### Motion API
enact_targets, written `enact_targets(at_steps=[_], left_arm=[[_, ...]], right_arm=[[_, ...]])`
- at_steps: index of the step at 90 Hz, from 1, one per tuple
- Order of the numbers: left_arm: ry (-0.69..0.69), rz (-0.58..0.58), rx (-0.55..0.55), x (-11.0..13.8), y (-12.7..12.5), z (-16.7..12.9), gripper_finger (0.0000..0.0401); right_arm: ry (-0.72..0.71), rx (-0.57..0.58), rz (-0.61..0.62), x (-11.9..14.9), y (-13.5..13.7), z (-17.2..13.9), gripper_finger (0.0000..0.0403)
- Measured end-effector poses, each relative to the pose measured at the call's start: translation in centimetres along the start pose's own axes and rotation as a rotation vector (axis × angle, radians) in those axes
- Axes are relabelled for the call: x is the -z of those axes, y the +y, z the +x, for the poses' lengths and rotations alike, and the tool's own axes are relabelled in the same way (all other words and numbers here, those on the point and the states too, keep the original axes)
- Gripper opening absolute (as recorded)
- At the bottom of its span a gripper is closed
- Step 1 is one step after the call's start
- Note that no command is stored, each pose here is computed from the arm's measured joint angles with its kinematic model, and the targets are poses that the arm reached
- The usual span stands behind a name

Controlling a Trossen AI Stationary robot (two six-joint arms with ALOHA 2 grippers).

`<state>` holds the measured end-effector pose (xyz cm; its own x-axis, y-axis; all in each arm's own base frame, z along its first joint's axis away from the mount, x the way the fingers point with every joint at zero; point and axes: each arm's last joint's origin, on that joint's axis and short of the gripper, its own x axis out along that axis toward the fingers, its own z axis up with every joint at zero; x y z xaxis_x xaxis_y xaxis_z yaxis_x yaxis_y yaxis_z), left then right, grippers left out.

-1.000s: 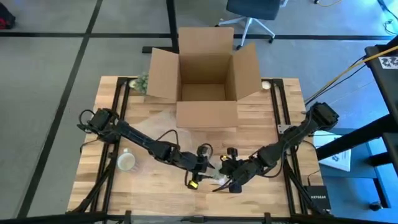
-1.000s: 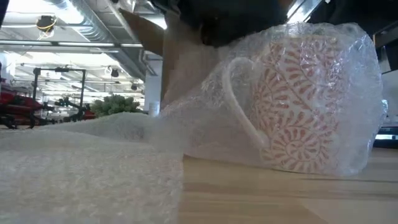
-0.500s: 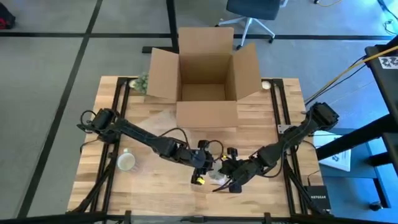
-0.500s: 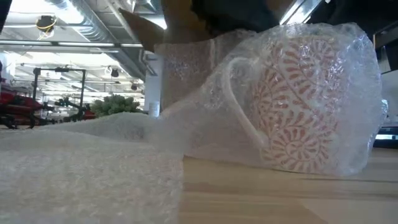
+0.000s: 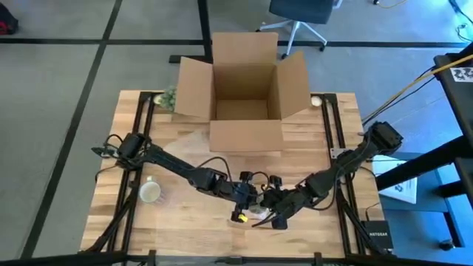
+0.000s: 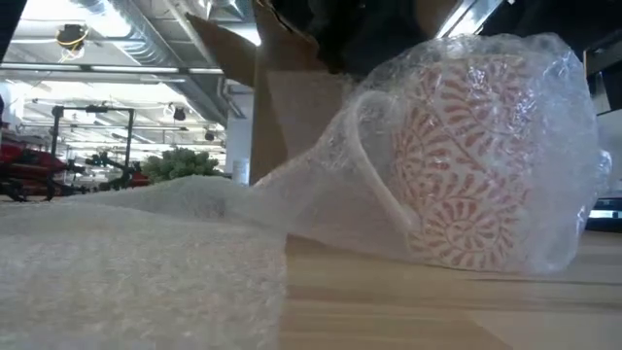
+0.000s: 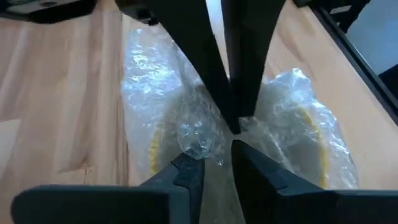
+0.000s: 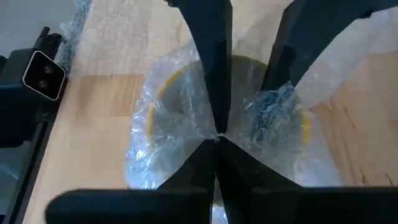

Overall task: Wrap mug
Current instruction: Wrap the orange mug with the bubble wrap

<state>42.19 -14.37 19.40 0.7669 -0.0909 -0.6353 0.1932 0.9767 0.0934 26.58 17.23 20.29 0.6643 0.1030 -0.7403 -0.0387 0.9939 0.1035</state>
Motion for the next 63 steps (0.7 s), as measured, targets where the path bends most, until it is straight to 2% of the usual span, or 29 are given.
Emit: enact_targets(at_steps=[24, 37, 50, 63], left_arm=[[0.0, 0.002, 0.0, 0.0, 0.0, 0.0, 0.006], [0.0, 0.001, 0.0, 0.0, 0.0, 0.0, 0.006], [0.0, -0.002, 0.0, 0.0, 0.0, 0.0, 0.006], [0.0, -0.004, 0.0, 0.0, 0.0, 0.0, 0.006]], right_arm=[[0.088, 0.056, -0.056, -3.1, 0.7, -2.8, 0.0001], [0.072, 0.059, -0.088, -4.6, 1.0, -4.0, 0.0001], [0.047, 0.131, -0.116, -4.4, 0.7, -3.5, 0.0001], [0.119, 0.155, -0.126, -3.4, 0.4, -1.3, 0.0001]])
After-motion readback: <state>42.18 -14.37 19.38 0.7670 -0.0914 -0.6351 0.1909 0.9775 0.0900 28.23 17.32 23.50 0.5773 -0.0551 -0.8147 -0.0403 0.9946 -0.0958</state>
